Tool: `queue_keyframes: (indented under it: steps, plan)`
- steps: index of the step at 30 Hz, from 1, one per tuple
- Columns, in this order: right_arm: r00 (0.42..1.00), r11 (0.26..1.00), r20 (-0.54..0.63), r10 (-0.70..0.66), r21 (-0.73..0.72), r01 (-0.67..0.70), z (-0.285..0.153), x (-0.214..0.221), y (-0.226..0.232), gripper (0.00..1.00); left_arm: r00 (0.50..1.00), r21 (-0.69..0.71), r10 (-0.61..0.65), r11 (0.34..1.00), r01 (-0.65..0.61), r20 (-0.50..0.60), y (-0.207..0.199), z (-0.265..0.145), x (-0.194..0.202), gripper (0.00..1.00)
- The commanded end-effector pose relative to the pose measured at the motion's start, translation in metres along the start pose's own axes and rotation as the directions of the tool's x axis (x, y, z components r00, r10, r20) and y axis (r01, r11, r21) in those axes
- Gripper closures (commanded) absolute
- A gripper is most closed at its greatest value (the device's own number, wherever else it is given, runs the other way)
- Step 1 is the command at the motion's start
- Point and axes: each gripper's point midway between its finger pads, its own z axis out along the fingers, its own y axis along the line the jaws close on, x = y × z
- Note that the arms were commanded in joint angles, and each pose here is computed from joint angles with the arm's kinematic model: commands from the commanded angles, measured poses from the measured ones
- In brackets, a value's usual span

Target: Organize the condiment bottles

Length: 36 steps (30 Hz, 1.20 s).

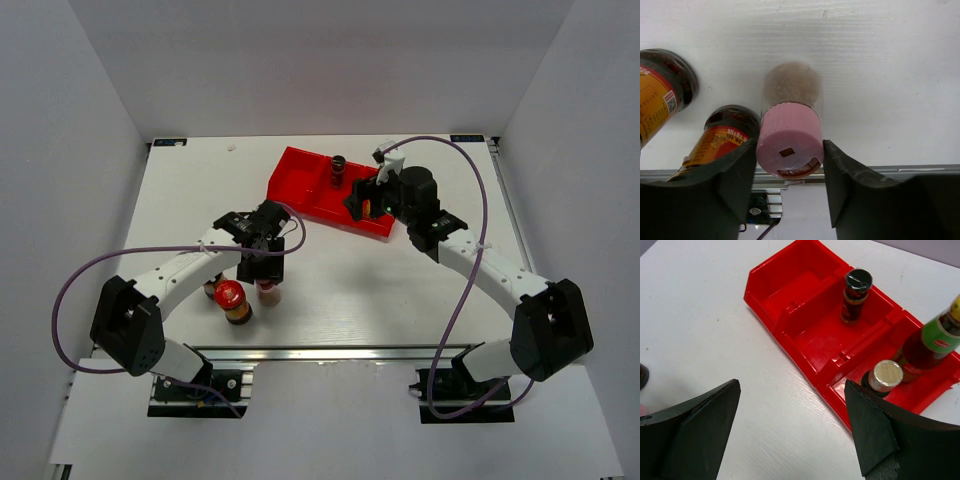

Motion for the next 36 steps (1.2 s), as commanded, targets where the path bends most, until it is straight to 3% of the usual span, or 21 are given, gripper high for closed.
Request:
queue_keyframes:
  steps: [1, 7, 11, 14, 15, 17, 20, 23, 24, 26, 27, 30, 31, 36]
  plan:
    - [1.0, 0.997, 0.025, -0.019, 0.07, 0.017, -0.009, -0.007, -0.011, 0.11, 1.0, 0.013, 0.008, 1.0, -0.008, 0.004, -0.003, -0.001, -0.001, 0.37]
    - [0.999, 0.993, 0.034, -0.023, 0.116, 0.019, -0.014, -0.008, -0.019, 0.11, 1.0, 0.063, 0.004, 0.998, -0.006, 0.03, -0.012, -0.011, -0.009, 0.53]
    - [0.998, 0.986, 0.055, 0.016, 0.163, -0.025, -0.022, -0.006, -0.025, 0.11, 0.996, 0.081, -0.013, 0.997, 0.006, 0.088, -0.02, -0.021, -0.03, 0.55]
    - [0.975, 0.973, 0.206, 0.077, 0.196, -0.118, -0.045, -0.029, -0.028, 0.11, 0.981, 0.136, -0.042, 0.991, 0.016, 0.189, -0.036, -0.035, -0.063, 0.55]
    - [0.973, 0.969, 0.214, 0.085, 0.211, -0.131, -0.052, -0.015, -0.031, 0.11, 0.974, 0.16, -0.049, 0.987, 0.013, 0.223, -0.045, -0.036, -0.076, 0.55]
    - [0.931, 0.968, 0.354, 0.089, 0.188, -0.164, -0.077, -0.042, -0.027, 0.11, 0.954, 0.194, -0.066, 0.981, 0.009, 0.291, -0.057, -0.051, -0.103, 0.56]
    - [0.9, 0.968, 0.428, 0.077, 0.183, -0.169, -0.104, -0.048, -0.026, 0.11, 0.926, 0.211, -0.074, 0.978, -0.006, 0.37, -0.075, -0.063, -0.145, 0.56]
    - [0.895, 0.949, 0.443, 0.053, 0.258, -0.183, -0.122, -0.047, -0.038, 0.11, 0.924, 0.191, -0.04, 0.981, -0.036, 0.38, -0.092, -0.05, -0.173, 0.59]
    - [0.895, 0.939, 0.444, 0.045, 0.287, -0.189, -0.126, -0.045, -0.043, 0.11, 0.912, 0.22, -0.046, 0.974, -0.049, 0.407, -0.102, -0.065, -0.191, 0.6]
    - [0.893, 0.905, 0.448, 0.036, 0.364, -0.219, -0.136, -0.041, -0.058, 0.11, 0.924, 0.203, -0.009, 0.976, -0.075, 0.383, -0.116, -0.042, -0.205, 0.64]
    - [0.889, 0.897, 0.456, 0.043, 0.374, -0.235, -0.139, -0.041, -0.061, 0.11, 0.909, 0.221, -0.02, 0.972, -0.08, 0.416, -0.125, -0.057, -0.222, 0.64]
    - [0.893, 0.898, 0.448, 0.035, 0.379, -0.225, -0.139, -0.035, -0.061, 0.11, 0.92, 0.208, 0.027, 0.971, -0.117, 0.391, -0.14, -0.036, -0.237, 0.65]
    - [0.895, 0.896, 0.445, 0.035, 0.383, -0.225, -0.139, -0.034, -0.062, 0.11, 0.9, 0.222, 0.014, 0.967, -0.123, 0.435, -0.146, -0.05, -0.253, 0.65]
    - [0.909, 0.891, 0.416, 0.035, 0.399, -0.216, -0.133, -0.025, -0.065, 0.11, 0.878, 0.215, 0.024, 0.966, -0.143, 0.477, -0.158, -0.037, -0.274, 0.6]
